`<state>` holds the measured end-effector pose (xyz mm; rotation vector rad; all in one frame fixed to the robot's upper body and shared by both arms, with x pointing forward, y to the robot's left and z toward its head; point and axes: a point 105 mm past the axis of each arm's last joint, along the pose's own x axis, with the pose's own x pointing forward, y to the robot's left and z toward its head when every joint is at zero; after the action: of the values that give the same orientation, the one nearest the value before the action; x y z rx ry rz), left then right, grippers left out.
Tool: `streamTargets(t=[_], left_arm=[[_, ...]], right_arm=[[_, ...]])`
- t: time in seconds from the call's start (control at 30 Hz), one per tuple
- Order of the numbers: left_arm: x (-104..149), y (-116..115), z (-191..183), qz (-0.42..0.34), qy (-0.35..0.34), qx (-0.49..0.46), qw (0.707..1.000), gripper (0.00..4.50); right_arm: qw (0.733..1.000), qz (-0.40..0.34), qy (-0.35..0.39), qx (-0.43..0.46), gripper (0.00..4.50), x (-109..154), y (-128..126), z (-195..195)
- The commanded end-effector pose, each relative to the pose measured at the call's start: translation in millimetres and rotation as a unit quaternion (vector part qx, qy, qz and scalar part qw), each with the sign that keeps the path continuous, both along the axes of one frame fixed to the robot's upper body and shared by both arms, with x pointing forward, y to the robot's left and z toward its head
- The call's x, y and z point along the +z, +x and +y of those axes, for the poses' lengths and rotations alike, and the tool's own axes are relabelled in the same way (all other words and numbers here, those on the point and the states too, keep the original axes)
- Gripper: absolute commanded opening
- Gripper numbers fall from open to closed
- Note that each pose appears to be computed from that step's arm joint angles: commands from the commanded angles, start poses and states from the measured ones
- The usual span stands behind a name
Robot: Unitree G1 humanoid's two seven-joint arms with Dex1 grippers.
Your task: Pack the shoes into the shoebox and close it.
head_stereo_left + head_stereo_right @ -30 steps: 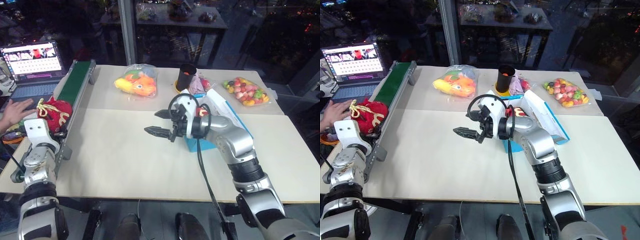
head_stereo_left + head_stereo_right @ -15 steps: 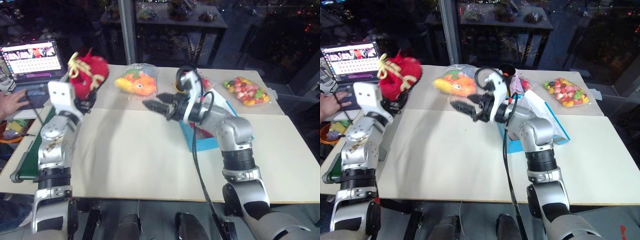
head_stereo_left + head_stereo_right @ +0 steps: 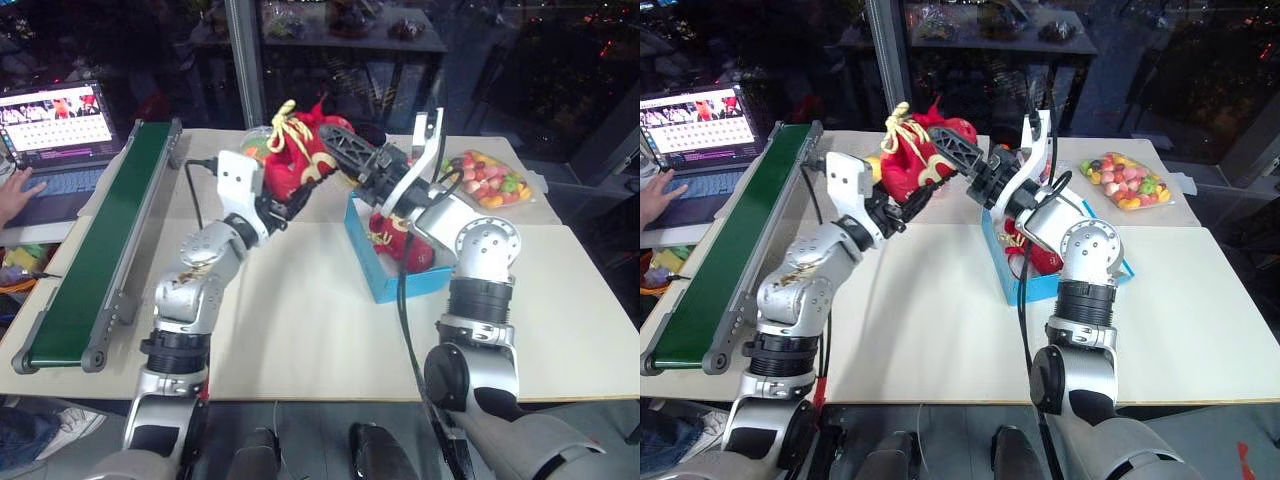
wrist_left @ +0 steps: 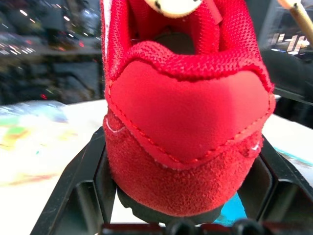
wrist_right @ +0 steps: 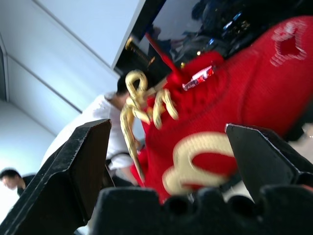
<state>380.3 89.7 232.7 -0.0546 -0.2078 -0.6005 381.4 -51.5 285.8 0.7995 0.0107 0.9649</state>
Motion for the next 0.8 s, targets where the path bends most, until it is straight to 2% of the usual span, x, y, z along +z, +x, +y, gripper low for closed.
streamTargets(t=[0.03, 0.13, 0.4, 0.6, 0.8], left_arm=[[29, -11, -20, -0.052, -0.004, -0.039, 0.998, 2.80], [36, -11, -21, -0.062, -0.004, -0.040, 0.997, 2.80], [52, 8, 22, -0.086, 0.020, 0.021, 0.996, 2.80], [55, 2, 3, -0.090, 0.014, -0.009, 0.996, 2.80], [61, -12, -27, -0.089, -0.002, -0.051, 0.995, 2.80]], right_arm=[[1.000, -0.011, 0.008, -0.011, 4.50, 11, -1, -3], [1.000, -0.004, 0.005, -0.021, 4.50, 7, 1, -8], [0.999, 0.000, 0.018, -0.046, 4.50, 12, -4, -42], [0.998, 0.008, 0.007, -0.061, 4.50, 6, -1, -46], [0.998, 0.002, 0.012, -0.056, 4.50, 11, 2, -36]])
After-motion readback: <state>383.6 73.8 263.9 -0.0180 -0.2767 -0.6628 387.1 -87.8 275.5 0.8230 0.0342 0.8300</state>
